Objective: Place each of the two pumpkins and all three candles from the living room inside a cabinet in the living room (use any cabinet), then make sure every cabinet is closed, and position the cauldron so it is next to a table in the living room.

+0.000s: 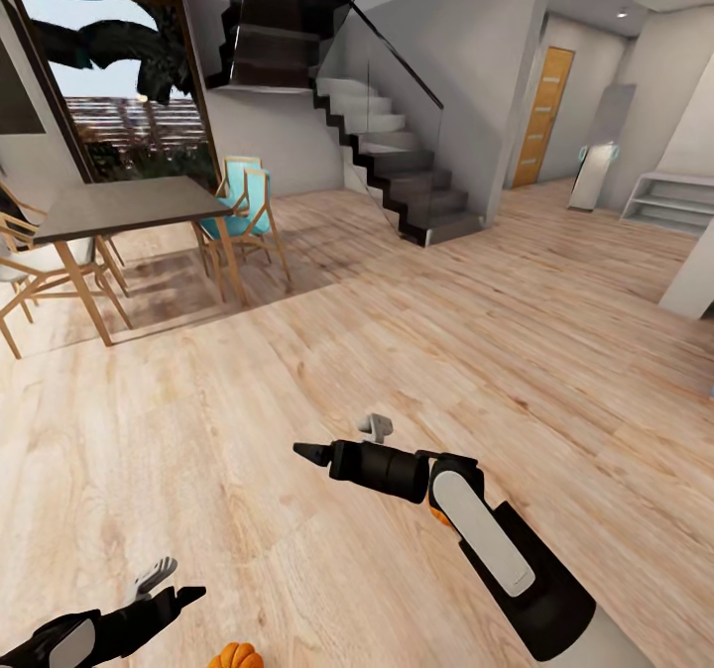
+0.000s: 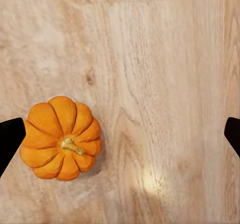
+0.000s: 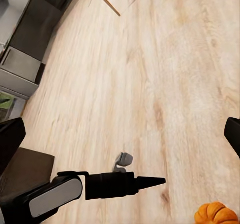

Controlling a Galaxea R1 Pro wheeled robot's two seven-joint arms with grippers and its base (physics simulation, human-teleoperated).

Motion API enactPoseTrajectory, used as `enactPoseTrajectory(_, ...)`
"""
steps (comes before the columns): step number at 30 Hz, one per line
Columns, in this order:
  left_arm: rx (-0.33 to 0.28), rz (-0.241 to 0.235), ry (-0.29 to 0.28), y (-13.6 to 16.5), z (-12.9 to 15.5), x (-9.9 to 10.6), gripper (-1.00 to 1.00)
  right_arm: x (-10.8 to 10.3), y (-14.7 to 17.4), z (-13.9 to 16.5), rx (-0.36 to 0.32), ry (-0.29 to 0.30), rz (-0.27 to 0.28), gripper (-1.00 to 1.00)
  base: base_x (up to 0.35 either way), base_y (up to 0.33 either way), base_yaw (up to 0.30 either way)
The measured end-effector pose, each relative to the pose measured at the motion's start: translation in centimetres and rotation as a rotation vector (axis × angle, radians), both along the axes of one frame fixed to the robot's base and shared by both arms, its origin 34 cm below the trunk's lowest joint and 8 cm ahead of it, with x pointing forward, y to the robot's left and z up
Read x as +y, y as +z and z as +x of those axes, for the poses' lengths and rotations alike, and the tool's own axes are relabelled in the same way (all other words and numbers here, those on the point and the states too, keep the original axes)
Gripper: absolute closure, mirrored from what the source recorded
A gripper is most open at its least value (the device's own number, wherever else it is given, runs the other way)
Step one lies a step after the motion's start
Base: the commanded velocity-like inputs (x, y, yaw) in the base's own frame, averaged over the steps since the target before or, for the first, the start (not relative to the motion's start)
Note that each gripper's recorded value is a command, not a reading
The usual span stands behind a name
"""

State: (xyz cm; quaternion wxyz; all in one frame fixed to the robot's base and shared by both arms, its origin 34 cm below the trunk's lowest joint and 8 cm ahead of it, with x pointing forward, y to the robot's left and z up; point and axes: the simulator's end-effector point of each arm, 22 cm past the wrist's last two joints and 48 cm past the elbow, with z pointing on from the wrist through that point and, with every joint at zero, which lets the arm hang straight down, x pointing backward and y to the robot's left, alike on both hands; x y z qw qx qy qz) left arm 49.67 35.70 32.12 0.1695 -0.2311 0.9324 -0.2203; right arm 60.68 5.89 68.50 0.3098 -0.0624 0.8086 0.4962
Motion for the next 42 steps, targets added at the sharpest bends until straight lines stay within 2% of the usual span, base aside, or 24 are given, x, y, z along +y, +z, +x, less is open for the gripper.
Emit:
enactPoseTrajectory(8, 0.0, -0.001, -0.001, -1.8, -0.4, -0.1, -1.0, 0.3, -1.4, -0.7, 0.018, 0.007, 0.028, -1.0, 0.0, 0.0, 0.0)
enactPoseTrajectory(42, 0.0, -0.001, -0.005, -9.4, -2.3, -0.4, -1.0, 0.1, -9.7, -2.5, 0.035, -0.001, 0.022, -1.0, 0.0, 0.0, 0.0)
